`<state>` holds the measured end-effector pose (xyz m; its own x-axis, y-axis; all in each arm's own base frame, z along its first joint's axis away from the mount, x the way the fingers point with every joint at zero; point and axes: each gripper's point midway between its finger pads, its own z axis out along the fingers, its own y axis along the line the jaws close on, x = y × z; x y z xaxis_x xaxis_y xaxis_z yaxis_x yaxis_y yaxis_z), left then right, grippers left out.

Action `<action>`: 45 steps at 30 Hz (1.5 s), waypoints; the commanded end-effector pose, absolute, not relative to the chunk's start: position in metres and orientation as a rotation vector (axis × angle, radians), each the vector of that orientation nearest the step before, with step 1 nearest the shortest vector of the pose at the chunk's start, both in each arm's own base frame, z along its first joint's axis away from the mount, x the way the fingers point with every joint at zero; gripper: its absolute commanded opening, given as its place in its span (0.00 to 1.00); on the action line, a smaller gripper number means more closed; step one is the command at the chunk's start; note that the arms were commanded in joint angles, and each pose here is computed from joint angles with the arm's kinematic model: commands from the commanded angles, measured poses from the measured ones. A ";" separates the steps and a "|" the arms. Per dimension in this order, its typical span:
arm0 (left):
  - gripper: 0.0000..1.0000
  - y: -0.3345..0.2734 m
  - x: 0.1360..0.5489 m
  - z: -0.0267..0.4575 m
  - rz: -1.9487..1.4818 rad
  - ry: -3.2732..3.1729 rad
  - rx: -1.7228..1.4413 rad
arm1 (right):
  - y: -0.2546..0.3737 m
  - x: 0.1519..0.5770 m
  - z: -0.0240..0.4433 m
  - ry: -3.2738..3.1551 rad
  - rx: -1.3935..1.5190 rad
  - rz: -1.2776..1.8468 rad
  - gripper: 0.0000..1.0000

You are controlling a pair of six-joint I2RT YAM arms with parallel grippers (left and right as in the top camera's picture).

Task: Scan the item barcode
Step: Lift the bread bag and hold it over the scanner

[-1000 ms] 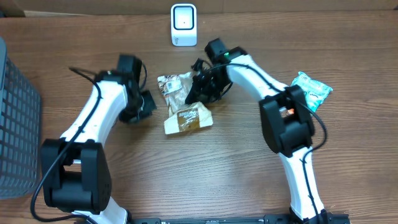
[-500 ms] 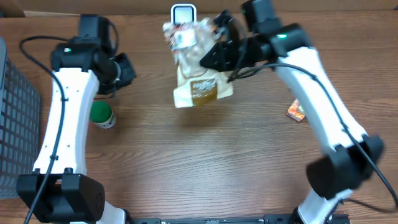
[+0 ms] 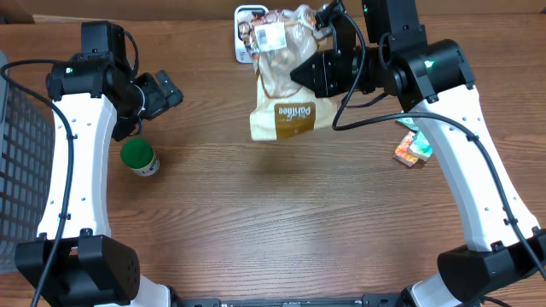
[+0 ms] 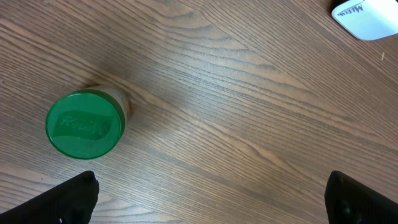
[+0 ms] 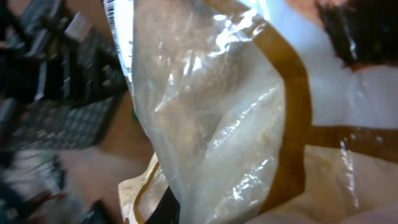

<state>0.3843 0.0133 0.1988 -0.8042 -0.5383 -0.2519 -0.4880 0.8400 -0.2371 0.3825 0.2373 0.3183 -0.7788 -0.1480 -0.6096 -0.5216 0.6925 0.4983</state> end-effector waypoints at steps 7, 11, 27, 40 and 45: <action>1.00 0.012 0.387 0.207 -0.237 2.688 -0.758 | 0.203 0.484 0.307 2.171 -0.202 0.053 0.04; 1.00 0.012 0.387 0.207 -0.237 2.688 -0.758 | 0.205 0.527 0.294 2.034 -0.266 -0.228 0.04; 1.00 0.012 0.387 0.207 -0.237 2.688 -0.758 | 0.227 0.622 0.198 1.685 -0.730 -0.935 0.04; 0.99 0.012 0.387 0.207 -0.237 2.688 -0.757 | 0.243 0.632 0.189 1.599 -0.702 -0.895 0.04; 1.00 0.012 0.387 0.207 -0.237 2.688 -0.757 | 0.244 0.631 0.185 1.607 -0.717 -0.897 0.04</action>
